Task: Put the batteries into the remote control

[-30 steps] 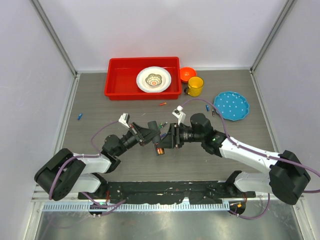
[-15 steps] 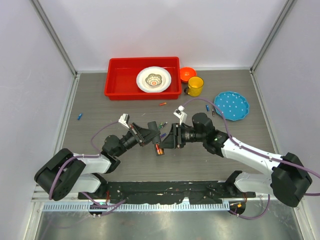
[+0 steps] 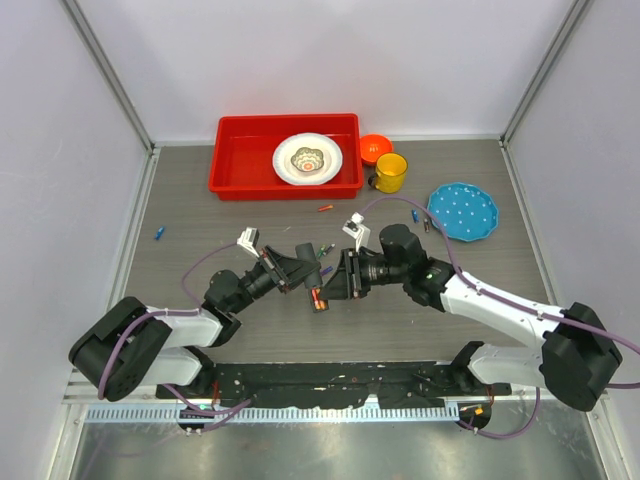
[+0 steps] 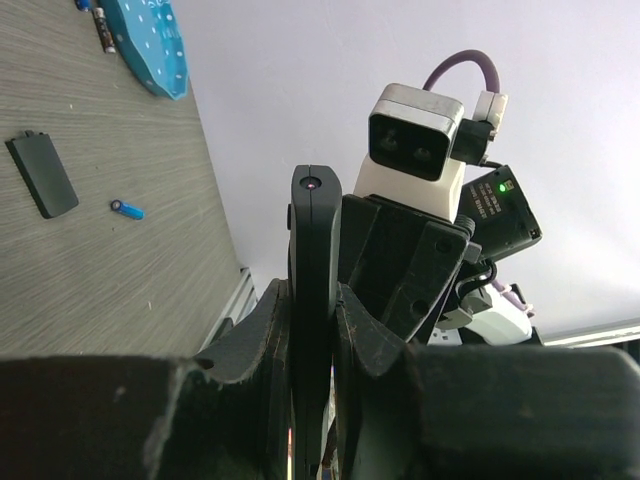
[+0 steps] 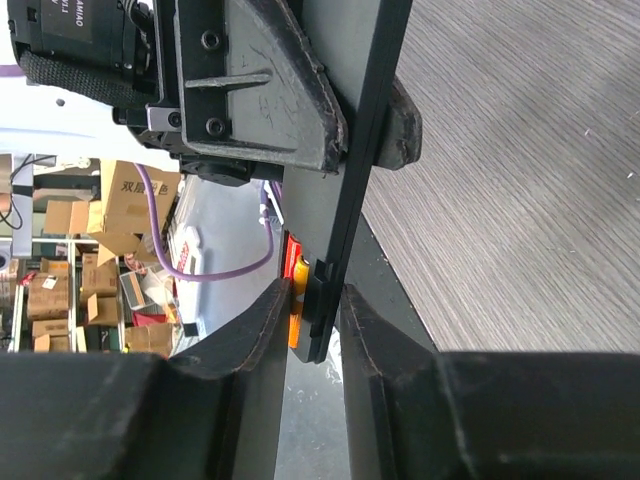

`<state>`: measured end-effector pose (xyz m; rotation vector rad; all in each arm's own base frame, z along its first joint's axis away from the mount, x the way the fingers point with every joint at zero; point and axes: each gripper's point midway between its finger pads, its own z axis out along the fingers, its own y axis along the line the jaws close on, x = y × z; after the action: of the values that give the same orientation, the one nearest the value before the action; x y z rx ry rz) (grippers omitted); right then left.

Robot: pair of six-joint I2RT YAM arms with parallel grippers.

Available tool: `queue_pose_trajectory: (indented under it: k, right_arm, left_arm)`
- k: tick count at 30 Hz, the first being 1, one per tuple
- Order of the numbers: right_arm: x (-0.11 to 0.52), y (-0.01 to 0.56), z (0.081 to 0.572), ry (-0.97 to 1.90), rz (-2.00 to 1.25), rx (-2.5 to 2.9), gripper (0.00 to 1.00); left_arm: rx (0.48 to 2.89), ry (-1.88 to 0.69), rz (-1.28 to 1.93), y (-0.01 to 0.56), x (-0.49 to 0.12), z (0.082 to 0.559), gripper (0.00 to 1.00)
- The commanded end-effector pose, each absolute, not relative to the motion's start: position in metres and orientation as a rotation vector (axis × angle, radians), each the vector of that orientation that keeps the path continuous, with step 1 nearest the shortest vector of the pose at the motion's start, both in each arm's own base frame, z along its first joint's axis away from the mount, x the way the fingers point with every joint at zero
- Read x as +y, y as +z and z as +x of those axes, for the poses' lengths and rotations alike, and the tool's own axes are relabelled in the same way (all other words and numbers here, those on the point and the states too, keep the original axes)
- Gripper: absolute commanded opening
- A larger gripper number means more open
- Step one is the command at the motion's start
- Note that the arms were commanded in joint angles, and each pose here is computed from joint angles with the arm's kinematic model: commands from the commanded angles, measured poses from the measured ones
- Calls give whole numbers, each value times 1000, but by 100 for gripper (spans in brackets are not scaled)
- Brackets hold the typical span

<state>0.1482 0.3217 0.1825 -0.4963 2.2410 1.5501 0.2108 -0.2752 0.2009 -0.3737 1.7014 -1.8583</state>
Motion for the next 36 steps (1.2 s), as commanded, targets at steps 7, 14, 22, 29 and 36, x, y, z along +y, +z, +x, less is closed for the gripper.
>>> queue_pose_trajectory:
  k: [7,14,22,29,36]
  right_arm:
    - [327,177,153,1434,-530,2278,12]
    - [328,185,153,1457,-521,2257,29]
    - [336,210,155,1544,-491,2173,48]
    - [339,210,155,1560,-491,2170,48]
    - [340,194,153,1523,-509,2224,39]
  left_arm:
    - [1402,-1973,-231,265,-266,198,0]
    - [1407,-1967,-227,264,-266,197,0]
    - [1415,-1966,-229,261,-265,196,0]
    - [1416,-1961,-231,260,-265,197,0]
    - [1400,-1966,-229,265,-265,198,0]
